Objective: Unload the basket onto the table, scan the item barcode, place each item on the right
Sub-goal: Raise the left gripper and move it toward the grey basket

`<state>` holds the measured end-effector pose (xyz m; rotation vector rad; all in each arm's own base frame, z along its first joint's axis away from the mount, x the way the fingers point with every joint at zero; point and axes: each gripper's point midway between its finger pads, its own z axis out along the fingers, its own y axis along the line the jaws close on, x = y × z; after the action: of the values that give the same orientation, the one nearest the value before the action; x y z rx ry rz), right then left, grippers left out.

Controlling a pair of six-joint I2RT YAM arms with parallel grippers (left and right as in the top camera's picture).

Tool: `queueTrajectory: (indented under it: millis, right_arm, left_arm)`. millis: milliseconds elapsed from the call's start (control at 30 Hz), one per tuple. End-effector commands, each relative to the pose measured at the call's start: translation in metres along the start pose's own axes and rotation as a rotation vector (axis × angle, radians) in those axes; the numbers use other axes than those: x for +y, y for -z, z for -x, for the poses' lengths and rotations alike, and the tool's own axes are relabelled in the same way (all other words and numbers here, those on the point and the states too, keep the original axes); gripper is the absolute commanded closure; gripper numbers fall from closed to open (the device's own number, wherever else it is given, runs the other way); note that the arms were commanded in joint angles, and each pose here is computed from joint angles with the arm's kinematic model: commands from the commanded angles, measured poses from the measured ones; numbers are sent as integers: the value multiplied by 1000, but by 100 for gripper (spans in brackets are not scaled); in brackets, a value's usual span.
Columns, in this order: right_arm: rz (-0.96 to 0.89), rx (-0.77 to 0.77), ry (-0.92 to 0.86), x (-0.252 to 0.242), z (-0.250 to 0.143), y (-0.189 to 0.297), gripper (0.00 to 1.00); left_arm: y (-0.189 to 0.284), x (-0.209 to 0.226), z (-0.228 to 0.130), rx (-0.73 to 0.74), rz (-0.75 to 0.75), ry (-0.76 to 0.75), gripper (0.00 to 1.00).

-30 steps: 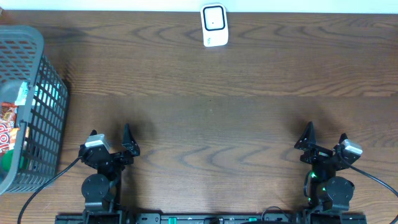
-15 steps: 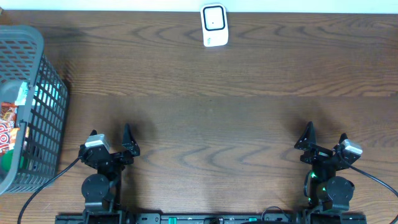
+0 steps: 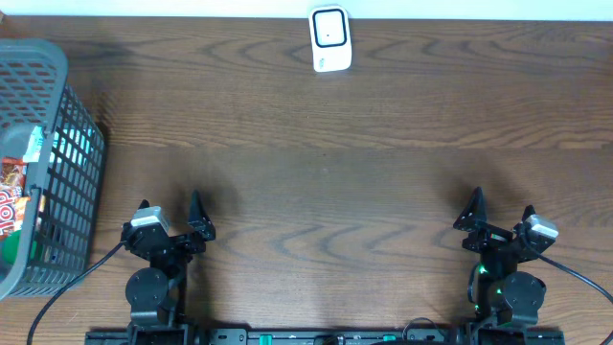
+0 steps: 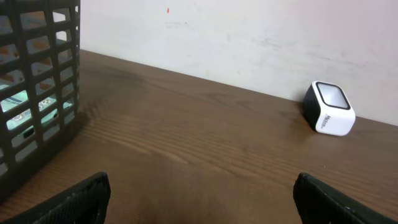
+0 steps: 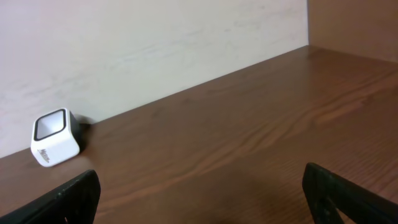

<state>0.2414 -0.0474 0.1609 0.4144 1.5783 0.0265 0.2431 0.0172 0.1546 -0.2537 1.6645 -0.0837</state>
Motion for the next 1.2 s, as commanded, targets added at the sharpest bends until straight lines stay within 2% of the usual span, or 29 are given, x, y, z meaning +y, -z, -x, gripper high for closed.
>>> queueTrajectory:
  millis: [0, 1033, 1167]
  right_arm:
    - [11, 3, 10, 2, -2, 0, 1]
    - [11, 2, 10, 2, -1, 0, 1]
    - [11, 3, 10, 2, -2, 0, 1]
  left_arm:
    - [-2, 3, -18, 44, 4, -21, 6]
    - [-2, 3, -18, 44, 4, -21, 6]
    - [-2, 12, 2, -41, 63, 0, 6]
